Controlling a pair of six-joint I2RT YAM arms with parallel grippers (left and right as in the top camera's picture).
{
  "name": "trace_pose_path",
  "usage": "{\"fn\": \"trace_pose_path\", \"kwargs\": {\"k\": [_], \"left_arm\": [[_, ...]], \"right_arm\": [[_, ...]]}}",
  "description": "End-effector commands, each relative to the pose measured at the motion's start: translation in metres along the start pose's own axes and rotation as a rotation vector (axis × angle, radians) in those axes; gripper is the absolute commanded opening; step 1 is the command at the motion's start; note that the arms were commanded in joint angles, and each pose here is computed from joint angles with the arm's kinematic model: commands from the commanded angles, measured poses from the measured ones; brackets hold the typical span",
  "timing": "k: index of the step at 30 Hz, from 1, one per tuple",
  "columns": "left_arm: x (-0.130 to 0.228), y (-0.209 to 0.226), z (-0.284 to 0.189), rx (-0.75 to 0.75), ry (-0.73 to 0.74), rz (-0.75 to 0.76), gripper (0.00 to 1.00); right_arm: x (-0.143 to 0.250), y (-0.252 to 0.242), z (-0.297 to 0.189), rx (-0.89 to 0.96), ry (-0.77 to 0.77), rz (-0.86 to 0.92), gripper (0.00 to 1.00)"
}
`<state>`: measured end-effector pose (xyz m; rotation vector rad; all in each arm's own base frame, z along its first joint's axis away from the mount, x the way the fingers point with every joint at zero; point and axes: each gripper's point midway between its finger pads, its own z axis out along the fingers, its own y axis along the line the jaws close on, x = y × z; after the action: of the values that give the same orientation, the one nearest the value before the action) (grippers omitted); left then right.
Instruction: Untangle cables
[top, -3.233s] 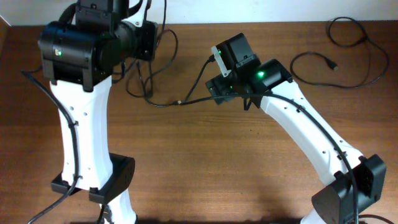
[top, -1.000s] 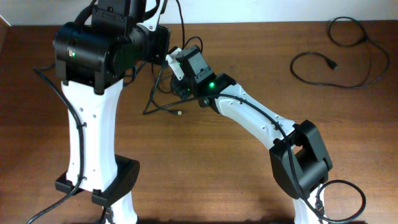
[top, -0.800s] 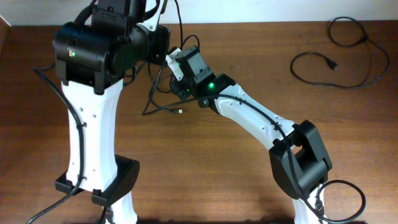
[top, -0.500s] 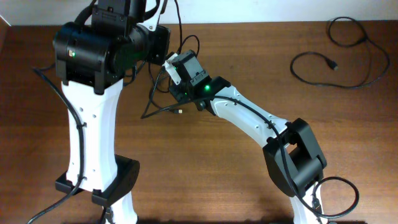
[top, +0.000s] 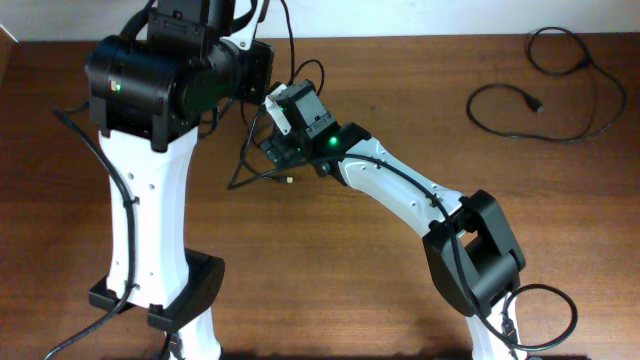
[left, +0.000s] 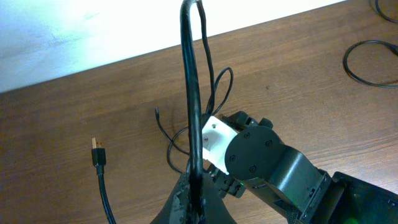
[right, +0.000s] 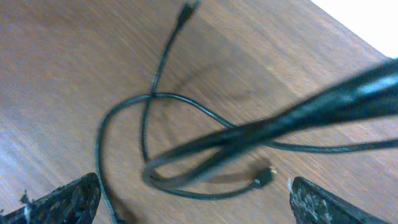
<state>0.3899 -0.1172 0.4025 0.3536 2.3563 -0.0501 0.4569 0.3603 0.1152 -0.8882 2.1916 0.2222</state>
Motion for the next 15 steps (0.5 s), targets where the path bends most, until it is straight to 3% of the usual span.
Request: {"fn": "trace_pose_path", "kwargs": {"k": [1, 9, 15], "left_arm": [[-0.002, 0.014, -0.014, -0.071, -0.033, 0.007, 0.0], [-0.007, 0.03, -0.063, -0.142, -0.144, -0.018, 0.0], [0.011, 0.02, -0.206, -0.071, -0.461, -0.053, 0.0]], "right_arm": [[0.003, -0.014, -0.003, 0.072, 0.043, -0.028, 0.96], [-0.005, -0.016, -0.016, 0.073, 0.05, -0.028, 0.94], [-0.023, -0.019, -0.036, 0.079, 0.003, -0.024, 0.95]]}}
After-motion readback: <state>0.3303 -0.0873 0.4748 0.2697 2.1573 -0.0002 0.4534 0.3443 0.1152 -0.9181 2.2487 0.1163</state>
